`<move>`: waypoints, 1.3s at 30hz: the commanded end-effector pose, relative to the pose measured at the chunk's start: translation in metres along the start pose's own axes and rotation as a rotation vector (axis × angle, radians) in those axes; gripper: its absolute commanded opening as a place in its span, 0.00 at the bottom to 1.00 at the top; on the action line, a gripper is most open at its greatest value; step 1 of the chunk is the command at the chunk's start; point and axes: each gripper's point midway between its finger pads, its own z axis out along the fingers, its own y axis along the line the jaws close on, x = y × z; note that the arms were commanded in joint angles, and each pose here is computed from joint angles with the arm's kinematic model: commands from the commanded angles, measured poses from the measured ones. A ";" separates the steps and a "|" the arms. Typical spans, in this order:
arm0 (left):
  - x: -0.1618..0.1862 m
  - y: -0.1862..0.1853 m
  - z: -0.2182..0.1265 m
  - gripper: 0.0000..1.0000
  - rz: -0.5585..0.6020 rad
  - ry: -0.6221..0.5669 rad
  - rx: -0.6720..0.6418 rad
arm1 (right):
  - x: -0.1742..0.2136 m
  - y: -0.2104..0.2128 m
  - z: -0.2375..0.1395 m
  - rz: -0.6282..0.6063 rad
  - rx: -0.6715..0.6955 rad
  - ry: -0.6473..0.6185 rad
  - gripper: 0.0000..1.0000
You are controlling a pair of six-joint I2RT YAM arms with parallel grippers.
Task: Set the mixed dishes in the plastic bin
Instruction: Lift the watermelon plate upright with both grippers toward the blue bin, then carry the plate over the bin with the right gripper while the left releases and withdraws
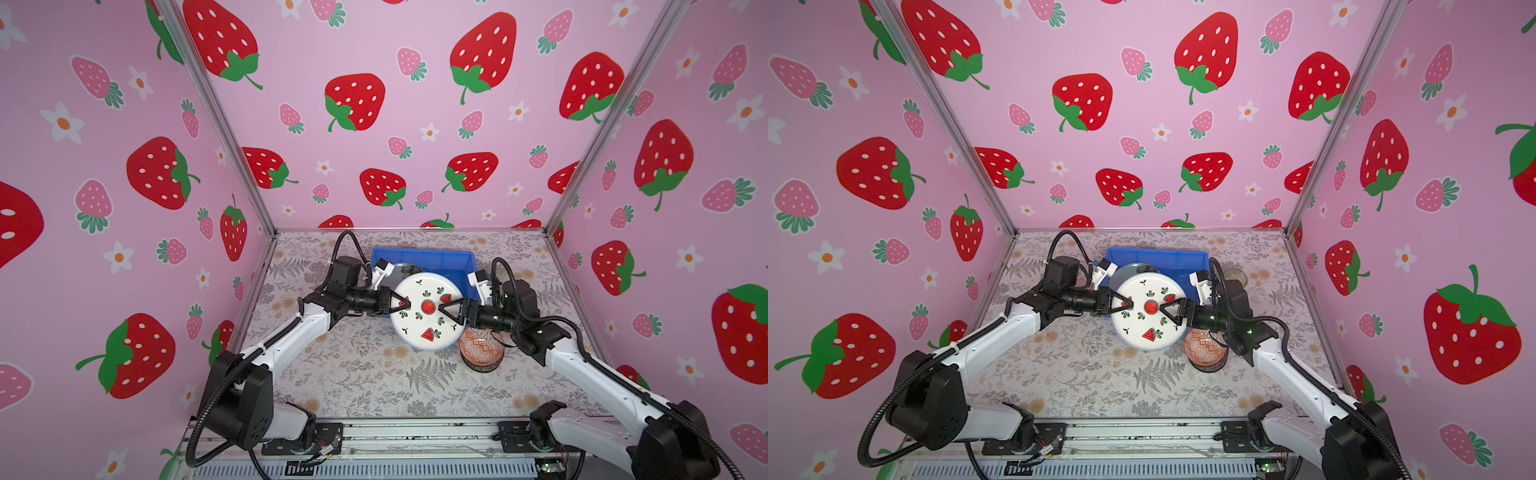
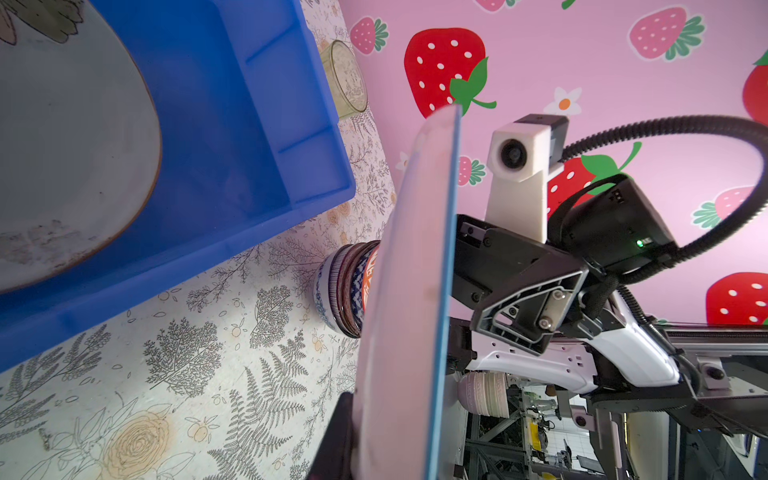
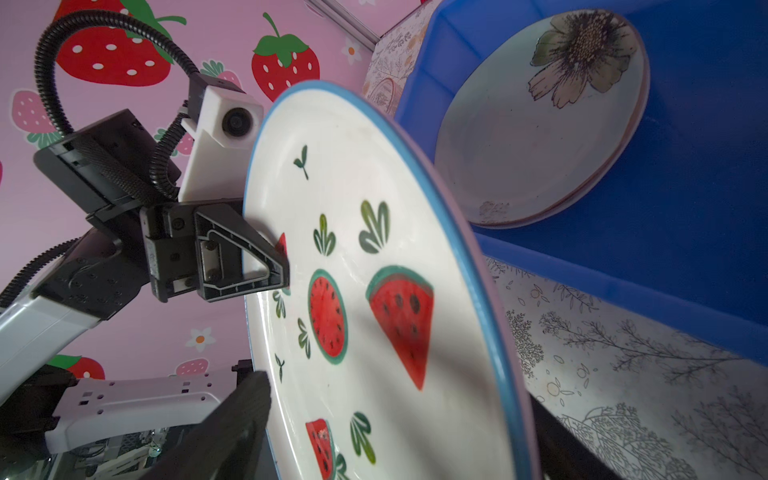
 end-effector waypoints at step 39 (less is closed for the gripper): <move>-0.017 -0.016 -0.011 0.29 0.041 -0.179 -0.029 | -0.014 0.035 0.000 0.000 -0.241 0.040 0.00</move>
